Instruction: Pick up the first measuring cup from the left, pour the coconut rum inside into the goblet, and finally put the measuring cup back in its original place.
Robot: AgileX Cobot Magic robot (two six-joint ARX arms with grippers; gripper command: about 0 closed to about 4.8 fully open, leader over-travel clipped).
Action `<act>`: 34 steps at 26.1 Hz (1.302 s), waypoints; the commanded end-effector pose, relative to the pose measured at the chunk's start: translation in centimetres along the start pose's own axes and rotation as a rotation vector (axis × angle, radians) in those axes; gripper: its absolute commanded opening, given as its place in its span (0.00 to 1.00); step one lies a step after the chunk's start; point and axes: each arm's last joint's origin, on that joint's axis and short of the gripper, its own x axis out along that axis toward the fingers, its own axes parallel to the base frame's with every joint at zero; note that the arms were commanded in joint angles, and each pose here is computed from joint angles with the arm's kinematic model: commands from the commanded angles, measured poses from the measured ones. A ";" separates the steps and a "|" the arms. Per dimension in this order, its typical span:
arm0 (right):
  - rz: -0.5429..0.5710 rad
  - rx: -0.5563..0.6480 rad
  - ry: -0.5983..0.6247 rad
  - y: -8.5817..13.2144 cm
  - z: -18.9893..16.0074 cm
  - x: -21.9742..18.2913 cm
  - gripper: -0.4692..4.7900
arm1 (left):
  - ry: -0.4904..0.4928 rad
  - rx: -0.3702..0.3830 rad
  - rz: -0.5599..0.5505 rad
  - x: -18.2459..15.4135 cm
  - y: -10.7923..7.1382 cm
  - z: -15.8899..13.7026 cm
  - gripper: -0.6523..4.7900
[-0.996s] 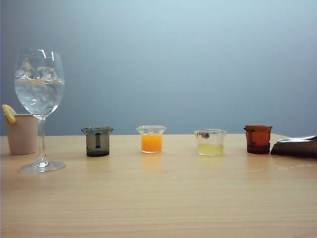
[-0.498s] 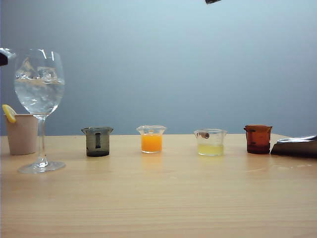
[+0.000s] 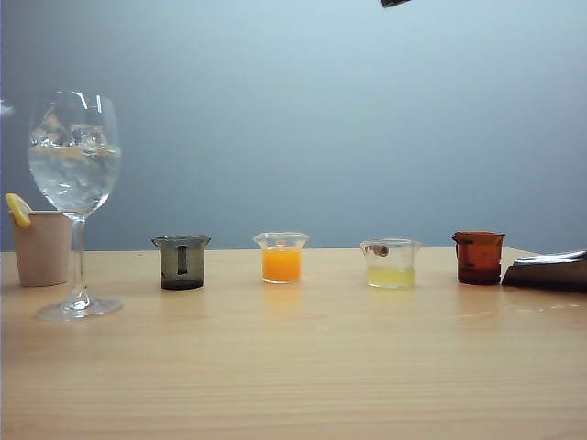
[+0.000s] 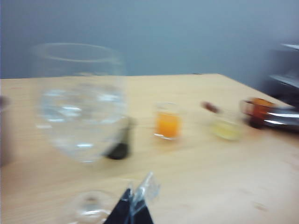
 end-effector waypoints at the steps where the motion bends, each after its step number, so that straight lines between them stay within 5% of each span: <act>1: 0.000 0.003 -0.017 0.0 0.2 -0.1 0.08 | -0.033 -0.076 0.137 -0.1 1.5 0.4 0.11; 6: 0.000 0.003 -0.017 0.0 0.2 -0.1 0.08 | -0.038 -0.050 0.219 -0.3 2.8 0.5 0.11; 10: 0.001 0.002 -0.017 0.0 0.2 -0.1 0.08 | -0.029 0.070 0.262 -0.4 3.0 0.5 0.11; 34: 0.000 0.003 -0.017 0.0 0.2 -0.1 0.08 | -0.027 0.069 0.257 -0.4 3.0 0.5 0.12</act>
